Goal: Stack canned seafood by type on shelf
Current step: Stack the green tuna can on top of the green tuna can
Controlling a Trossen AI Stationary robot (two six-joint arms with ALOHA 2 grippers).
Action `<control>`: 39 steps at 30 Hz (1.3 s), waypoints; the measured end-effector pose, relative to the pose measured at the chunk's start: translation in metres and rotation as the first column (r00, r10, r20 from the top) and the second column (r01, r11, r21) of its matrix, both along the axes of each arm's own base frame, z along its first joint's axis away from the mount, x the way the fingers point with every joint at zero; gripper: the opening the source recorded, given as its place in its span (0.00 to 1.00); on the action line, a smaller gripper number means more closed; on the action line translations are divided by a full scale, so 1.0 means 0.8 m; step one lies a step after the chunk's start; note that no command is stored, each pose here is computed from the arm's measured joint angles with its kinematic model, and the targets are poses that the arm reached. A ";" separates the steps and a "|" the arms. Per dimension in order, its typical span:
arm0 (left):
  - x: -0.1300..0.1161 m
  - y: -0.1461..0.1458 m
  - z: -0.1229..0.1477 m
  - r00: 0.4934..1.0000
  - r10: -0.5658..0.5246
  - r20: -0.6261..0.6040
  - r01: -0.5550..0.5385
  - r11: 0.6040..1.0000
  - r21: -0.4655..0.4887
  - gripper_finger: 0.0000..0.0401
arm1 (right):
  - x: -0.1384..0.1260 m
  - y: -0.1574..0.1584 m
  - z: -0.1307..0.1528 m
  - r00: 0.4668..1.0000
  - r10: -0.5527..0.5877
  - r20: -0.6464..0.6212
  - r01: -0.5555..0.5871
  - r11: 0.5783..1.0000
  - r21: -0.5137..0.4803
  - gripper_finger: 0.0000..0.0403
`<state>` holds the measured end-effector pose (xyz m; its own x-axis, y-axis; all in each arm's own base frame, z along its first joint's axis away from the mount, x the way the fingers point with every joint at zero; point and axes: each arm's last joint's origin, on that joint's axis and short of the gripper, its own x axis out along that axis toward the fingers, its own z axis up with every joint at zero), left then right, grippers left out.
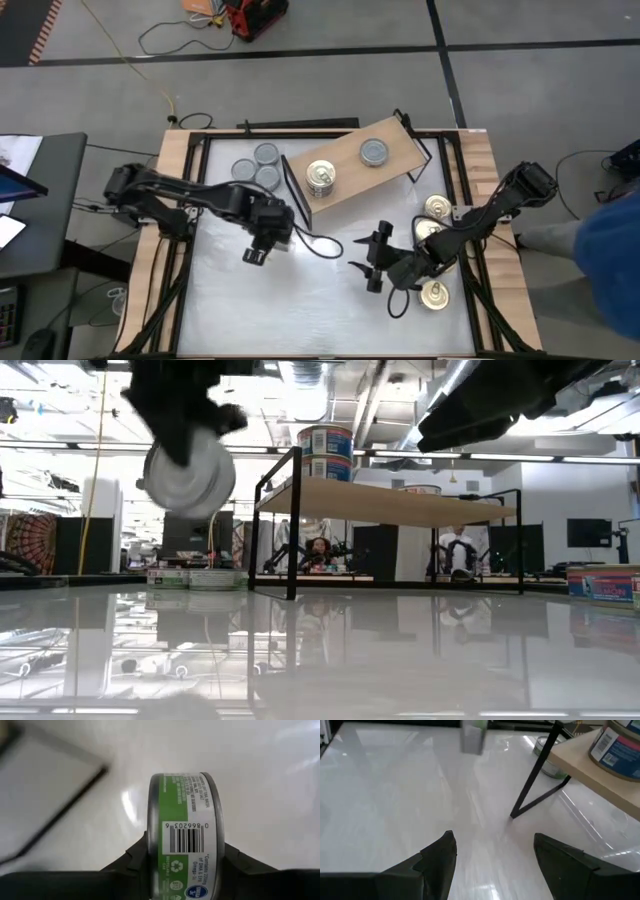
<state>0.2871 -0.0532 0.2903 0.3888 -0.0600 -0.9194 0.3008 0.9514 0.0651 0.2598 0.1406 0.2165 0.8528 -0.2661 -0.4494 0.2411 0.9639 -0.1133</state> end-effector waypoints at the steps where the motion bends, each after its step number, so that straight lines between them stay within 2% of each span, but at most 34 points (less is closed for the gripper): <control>1: 0.001 -0.006 0.005 0.998 -0.010 0.062 0.011 1.000 -0.009 0.33 | 0.001 0.000 0.001 1.000 0.000 0.012 0.000 1.000 0.007 0.72; 6: 0.013 -0.030 0.011 0.949 -0.036 0.314 0.040 0.999 -0.006 0.33 | 0.007 0.004 0.012 0.996 0.031 0.087 -0.030 1.000 -0.004 0.72; 9: 0.023 -0.038 0.009 0.897 -0.037 0.441 0.036 0.999 0.011 0.33 | 0.010 0.006 0.019 0.990 0.064 0.126 -0.059 0.997 -0.046 0.72; 16: 0.036 -0.037 0.000 0.776 0.025 0.631 -0.061 0.998 0.035 0.34 | 0.014 0.005 0.025 0.984 0.103 0.146 -0.085 0.989 -0.121 0.72; 23: 0.041 -0.037 0.001 0.682 0.018 0.731 -0.061 0.998 0.032 0.34 | 0.020 -0.006 0.025 0.987 0.078 0.140 -0.060 0.990 -0.131 0.73; 28: 0.042 -0.037 0.004 0.662 0.017 0.750 -0.061 0.998 0.032 0.34 | 0.022 -0.008 0.025 0.986 0.096 0.139 -0.078 0.988 -0.133 0.78; 34: 0.044 -0.036 0.011 0.617 0.017 0.786 -0.061 0.998 0.027 0.34 | 0.031 -0.017 0.040 0.968 0.109 0.227 -0.071 0.983 -0.167 0.88; 39: 0.045 -0.032 0.009 0.629 0.035 0.776 -0.069 0.998 0.011 0.34 | 0.034 -0.018 0.048 0.957 0.121 0.263 -0.068 0.977 -0.200 0.83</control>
<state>0.3231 -0.0785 0.2973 0.9605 0.0096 -0.2781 0.0730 0.9557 0.2853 0.2872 0.1265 0.2550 0.9609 -0.2350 -0.1463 0.1968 0.9516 -0.2360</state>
